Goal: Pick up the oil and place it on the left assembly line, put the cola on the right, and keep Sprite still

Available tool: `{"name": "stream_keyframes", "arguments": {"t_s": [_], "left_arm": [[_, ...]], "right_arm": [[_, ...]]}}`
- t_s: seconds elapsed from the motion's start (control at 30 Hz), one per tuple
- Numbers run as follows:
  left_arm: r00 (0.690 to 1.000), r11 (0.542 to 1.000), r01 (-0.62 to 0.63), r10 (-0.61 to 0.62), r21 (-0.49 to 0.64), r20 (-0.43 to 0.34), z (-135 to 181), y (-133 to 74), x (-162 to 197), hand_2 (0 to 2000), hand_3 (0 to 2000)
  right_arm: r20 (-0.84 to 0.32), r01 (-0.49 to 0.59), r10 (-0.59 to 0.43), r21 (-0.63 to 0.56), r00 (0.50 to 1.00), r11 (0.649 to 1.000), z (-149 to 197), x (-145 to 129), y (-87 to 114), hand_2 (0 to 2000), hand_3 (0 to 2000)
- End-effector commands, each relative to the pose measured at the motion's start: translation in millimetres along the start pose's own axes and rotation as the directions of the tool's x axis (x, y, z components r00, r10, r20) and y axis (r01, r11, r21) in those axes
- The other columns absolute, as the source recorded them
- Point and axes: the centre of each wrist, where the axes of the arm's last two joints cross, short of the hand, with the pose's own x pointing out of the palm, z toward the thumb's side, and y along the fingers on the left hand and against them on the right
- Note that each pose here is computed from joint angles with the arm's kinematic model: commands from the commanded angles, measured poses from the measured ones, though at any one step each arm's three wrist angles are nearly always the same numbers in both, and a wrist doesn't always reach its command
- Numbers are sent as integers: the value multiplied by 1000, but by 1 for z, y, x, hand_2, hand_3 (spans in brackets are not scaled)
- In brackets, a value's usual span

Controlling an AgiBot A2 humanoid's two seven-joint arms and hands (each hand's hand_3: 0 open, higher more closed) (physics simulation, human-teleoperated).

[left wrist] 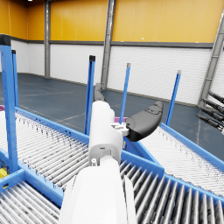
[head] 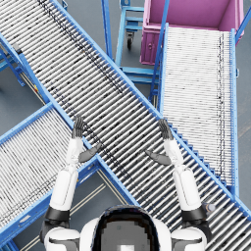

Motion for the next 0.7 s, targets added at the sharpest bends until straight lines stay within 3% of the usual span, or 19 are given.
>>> {"name": "stream_keyframes", "arguments": {"t_s": [0.03,0.7], "left_arm": [[1000,1000,0,0,0,0,0,0,0,0,0],[1000,1000,0,0,0,0,0,0,0,0,0]], "right_arm": [[0,0,0,0,1000,1000,0,0,0,0,0],[0,0,0,0,1000,1000,0,0,0,0,0]]}}
